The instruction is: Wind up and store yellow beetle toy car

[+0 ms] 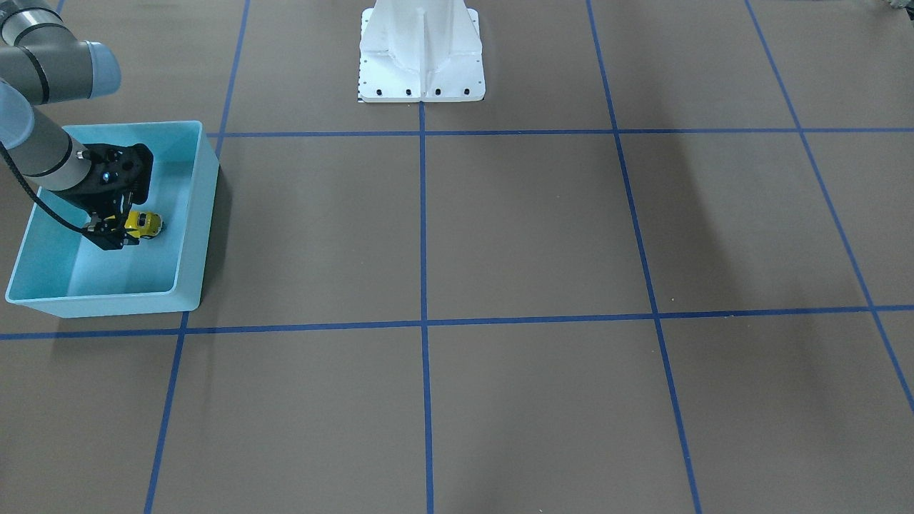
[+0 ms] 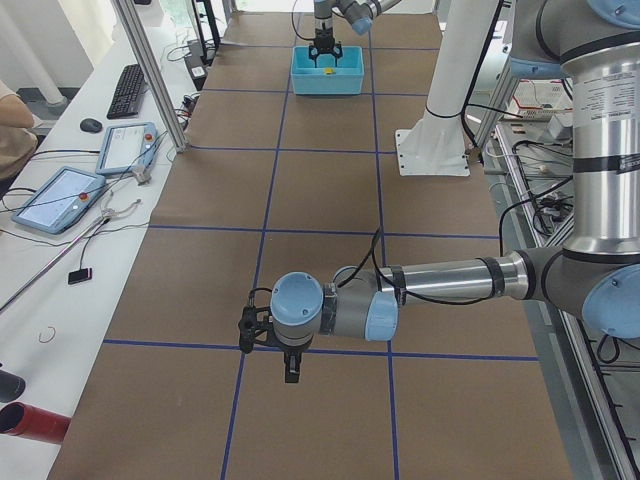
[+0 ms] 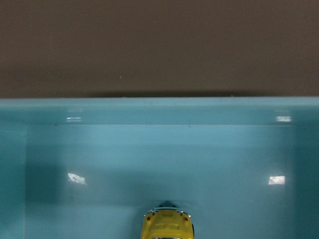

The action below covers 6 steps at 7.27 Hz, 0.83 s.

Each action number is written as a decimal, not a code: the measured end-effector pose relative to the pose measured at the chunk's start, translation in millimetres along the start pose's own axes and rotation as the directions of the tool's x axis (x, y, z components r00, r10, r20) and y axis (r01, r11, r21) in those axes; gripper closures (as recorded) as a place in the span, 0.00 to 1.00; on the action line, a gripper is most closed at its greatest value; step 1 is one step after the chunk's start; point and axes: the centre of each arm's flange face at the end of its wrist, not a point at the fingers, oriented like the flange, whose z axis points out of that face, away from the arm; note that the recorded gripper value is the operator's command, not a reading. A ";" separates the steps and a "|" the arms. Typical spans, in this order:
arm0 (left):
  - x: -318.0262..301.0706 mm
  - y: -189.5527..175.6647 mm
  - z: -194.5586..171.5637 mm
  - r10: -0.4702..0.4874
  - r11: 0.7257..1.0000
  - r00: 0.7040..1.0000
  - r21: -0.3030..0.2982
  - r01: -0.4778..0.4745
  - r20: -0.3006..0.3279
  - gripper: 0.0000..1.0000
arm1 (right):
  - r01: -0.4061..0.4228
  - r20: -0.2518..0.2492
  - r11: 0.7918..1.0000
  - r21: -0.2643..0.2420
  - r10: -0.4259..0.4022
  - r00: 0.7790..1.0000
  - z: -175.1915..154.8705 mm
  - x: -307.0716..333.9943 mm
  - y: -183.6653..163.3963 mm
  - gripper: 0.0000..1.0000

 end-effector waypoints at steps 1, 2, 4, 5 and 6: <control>0.0 0.0 0.0 0.001 1.000 1.000 0.000 -0.001 0.000 0.00 | -0.038 -0.043 0.999 0.033 0.040 0.998 -37.2 6.9 14.6 0.01; 0.2 -0.4 -0.2 0.001 1.000 1.000 0.000 -0.001 0.000 0.00 | -0.102 -0.080 0.993 0.053 0.106 0.991 -73.3 15.1 35.5 0.01; 0.5 -0.6 -0.4 0.001 1.000 1.000 0.001 -0.001 0.000 0.00 | -0.315 -0.117 0.947 0.069 0.321 0.940 -145.4 33.2 79.3 0.01; 0.8 -0.7 -0.6 0.001 1.000 1.000 0.001 -0.001 0.000 0.00 | -0.457 -0.126 0.887 0.072 0.462 0.878 -177.3 44.7 98.0 0.01; 1.2 -1.1 -0.9 0.002 1.000 1.000 0.002 -0.002 -0.001 0.00 | -0.636 -0.112 0.769 0.067 0.639 0.761 -198.6 55.9 125.7 0.01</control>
